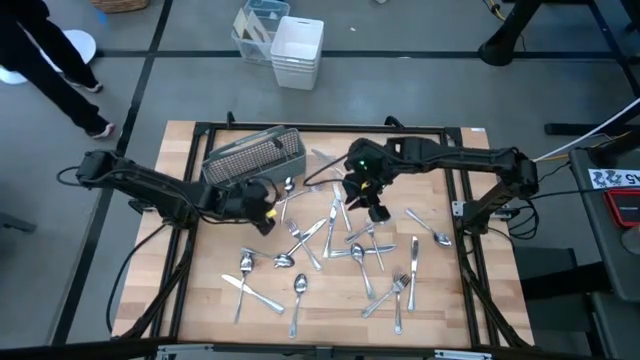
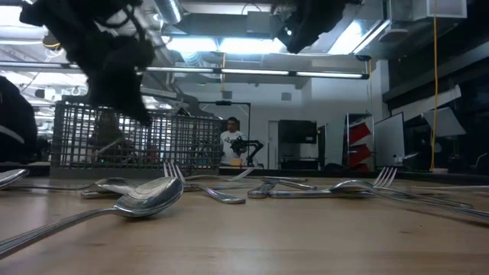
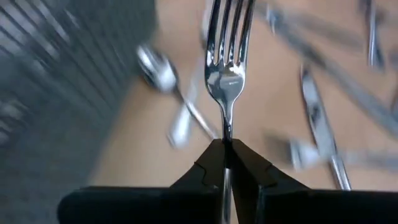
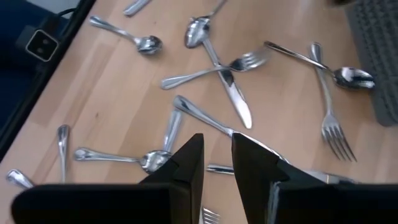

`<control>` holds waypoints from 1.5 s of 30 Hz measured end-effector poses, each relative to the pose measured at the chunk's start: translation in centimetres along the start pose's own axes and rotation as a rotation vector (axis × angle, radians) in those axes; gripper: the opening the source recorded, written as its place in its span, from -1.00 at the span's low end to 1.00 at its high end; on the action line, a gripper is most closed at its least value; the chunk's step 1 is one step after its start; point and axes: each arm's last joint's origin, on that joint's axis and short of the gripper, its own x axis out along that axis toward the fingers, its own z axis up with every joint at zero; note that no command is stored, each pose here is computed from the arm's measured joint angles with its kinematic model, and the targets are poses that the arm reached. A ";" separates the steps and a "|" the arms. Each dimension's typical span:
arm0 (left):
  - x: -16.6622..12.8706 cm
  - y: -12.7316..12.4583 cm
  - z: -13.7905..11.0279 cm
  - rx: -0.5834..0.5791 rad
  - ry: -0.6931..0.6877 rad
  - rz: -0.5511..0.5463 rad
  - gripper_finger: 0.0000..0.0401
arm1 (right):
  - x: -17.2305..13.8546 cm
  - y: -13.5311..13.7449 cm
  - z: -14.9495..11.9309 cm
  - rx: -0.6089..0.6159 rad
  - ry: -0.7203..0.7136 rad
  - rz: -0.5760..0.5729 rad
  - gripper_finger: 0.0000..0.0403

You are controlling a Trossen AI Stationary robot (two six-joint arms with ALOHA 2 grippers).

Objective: Sort silverware
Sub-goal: Put the silver fork into the silverware rack

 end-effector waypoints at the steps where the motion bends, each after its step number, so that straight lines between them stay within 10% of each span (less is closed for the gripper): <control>1: -0.5 0.2 0.4 -0.013 -0.050 0.016 -0.97 | 0.1 0.3 0.1 -0.008 0.004 0.000 -0.58; 16: -4.4 3.7 2.9 -0.289 -0.648 0.437 -0.98 | 1.2 1.9 1.3 -0.097 0.008 -0.101 -0.58; 25: -1.2 4.9 3.0 -0.472 -0.722 0.514 -0.98 | 1.4 1.7 1.7 -0.153 -0.020 -0.113 -0.58; 45: 3.1 5.0 3.9 -0.437 -0.650 0.532 -0.87 | 1.4 1.7 1.7 -0.157 -0.022 -0.114 -0.58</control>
